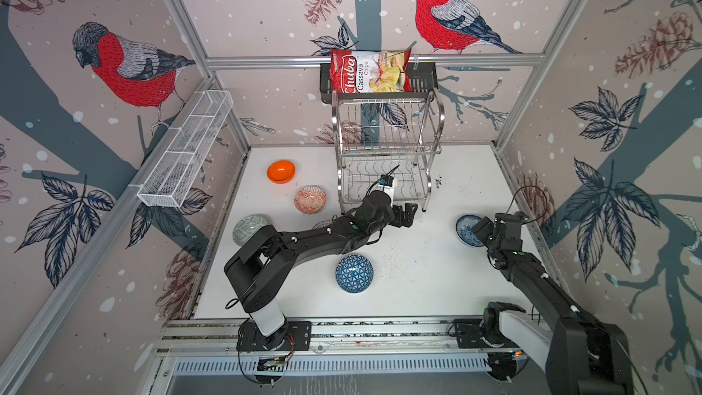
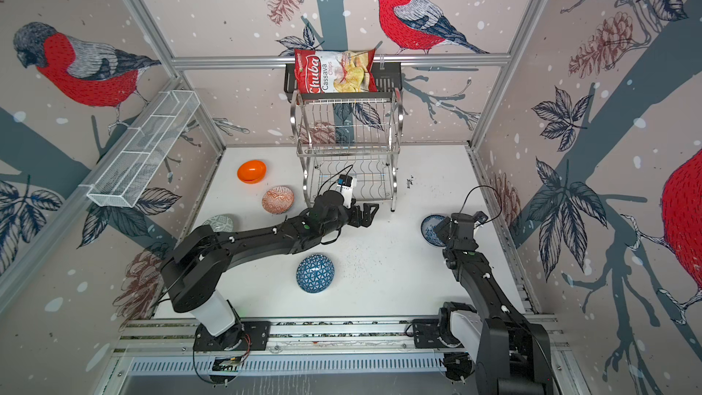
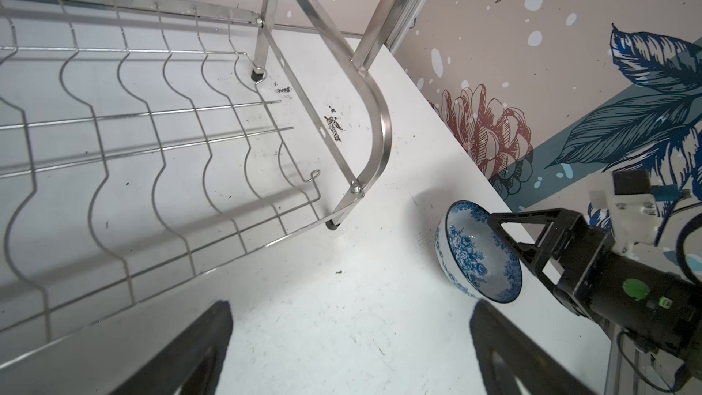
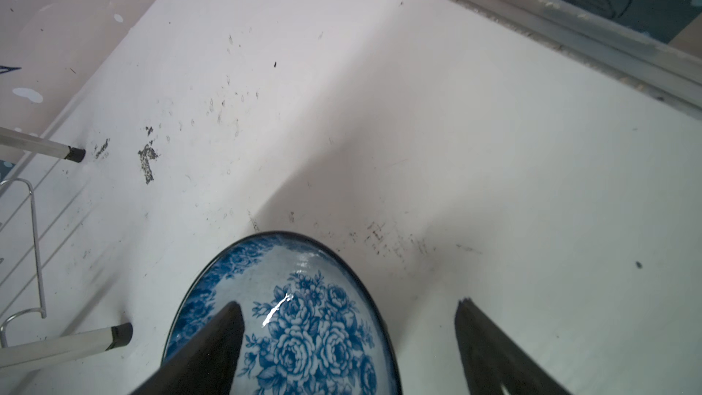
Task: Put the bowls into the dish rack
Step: 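Grasp the rim of the blue-and-white floral bowl with the right gripper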
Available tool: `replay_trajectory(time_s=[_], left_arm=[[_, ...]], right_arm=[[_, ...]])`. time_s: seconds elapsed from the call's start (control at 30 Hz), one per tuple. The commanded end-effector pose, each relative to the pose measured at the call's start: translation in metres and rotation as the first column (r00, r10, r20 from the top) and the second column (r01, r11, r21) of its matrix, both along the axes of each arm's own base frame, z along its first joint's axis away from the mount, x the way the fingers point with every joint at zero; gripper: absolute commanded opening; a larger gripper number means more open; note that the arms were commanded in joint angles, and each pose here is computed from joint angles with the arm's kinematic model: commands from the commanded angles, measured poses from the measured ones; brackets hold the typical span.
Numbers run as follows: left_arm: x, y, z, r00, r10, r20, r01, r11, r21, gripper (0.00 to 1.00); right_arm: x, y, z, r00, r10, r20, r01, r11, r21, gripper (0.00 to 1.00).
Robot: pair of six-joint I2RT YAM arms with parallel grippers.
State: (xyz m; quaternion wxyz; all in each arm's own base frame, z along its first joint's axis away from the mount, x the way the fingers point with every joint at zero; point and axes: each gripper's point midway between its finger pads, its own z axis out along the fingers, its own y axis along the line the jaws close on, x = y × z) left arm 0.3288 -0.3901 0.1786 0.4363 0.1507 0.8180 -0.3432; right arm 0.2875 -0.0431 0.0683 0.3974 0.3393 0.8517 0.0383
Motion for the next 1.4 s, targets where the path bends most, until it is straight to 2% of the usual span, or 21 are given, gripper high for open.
replay_trajectory(time_s=[0.0, 0.27, 0.5, 0.7, 0.77, 0.97, 1.07, 1.1, 1.23, 1.37], left_arm=[[0.000, -0.003, 0.000, 0.999, -0.033, 0.009, 0.032, 0.997, 0.065, 0.98], [-0.006, -0.008, -0.010, 0.995, -0.096, -0.001, 0.096, 0.987, 0.129, 0.98], [-0.013, 0.004, -0.023, 0.995, -0.096, 0.025, 0.091, 0.986, 0.139, 0.98], [-0.014, 0.013, -0.034, 0.996, -0.080, 0.033, 0.074, 0.985, 0.158, 0.98], [-0.016, 0.011, -0.037, 0.996, -0.088, 0.026, 0.083, 0.985, 0.154, 0.98], [-0.015, 0.010, -0.042, 0.996, -0.092, 0.018, 0.088, 0.983, 0.162, 0.98], [-0.016, 0.012, -0.040, 0.996, -0.087, 0.024, 0.082, 0.983, 0.163, 0.98], [-0.015, 0.013, -0.038, 0.996, -0.082, 0.031, 0.076, 0.984, 0.163, 0.98], [-0.013, 0.018, -0.035, 0.997, -0.062, 0.051, 0.052, 0.984, 0.169, 0.98], [-0.013, 0.020, -0.033, 0.996, -0.059, 0.062, 0.048, 0.985, 0.168, 0.98]], right_arm=[[0.007, 0.010, -0.004, 0.999, 0.038, 0.001, -0.038, 0.998, 0.047, 0.82], [0.011, 0.020, -0.018, 0.997, 0.080, -0.013, -0.079, 0.993, 0.092, 0.59], [0.021, 0.025, -0.011, 0.994, 0.111, -0.002, -0.110, 0.990, 0.091, 0.31], [0.040, 0.027, -0.006, 0.992, 0.129, -0.012, -0.127, 0.989, 0.075, 0.25], [0.044, 0.026, -0.014, 0.990, 0.130, -0.048, -0.127, 0.990, 0.067, 0.23], [0.064, 0.023, -0.018, 0.989, 0.126, -0.084, -0.122, 0.992, 0.044, 0.23], [0.071, 0.023, -0.005, 0.988, 0.129, -0.079, -0.130, 0.992, -0.002, 0.24], [0.072, 0.023, 0.001, 0.989, 0.130, -0.073, -0.131, 0.991, -0.022, 0.27], [0.071, 0.028, 0.028, 0.990, 0.129, -0.052, -0.133, 0.986, -0.097, 0.51], [0.067, 0.031, 0.047, 0.992, 0.122, -0.037, -0.127, 0.975, -0.183, 0.63]])
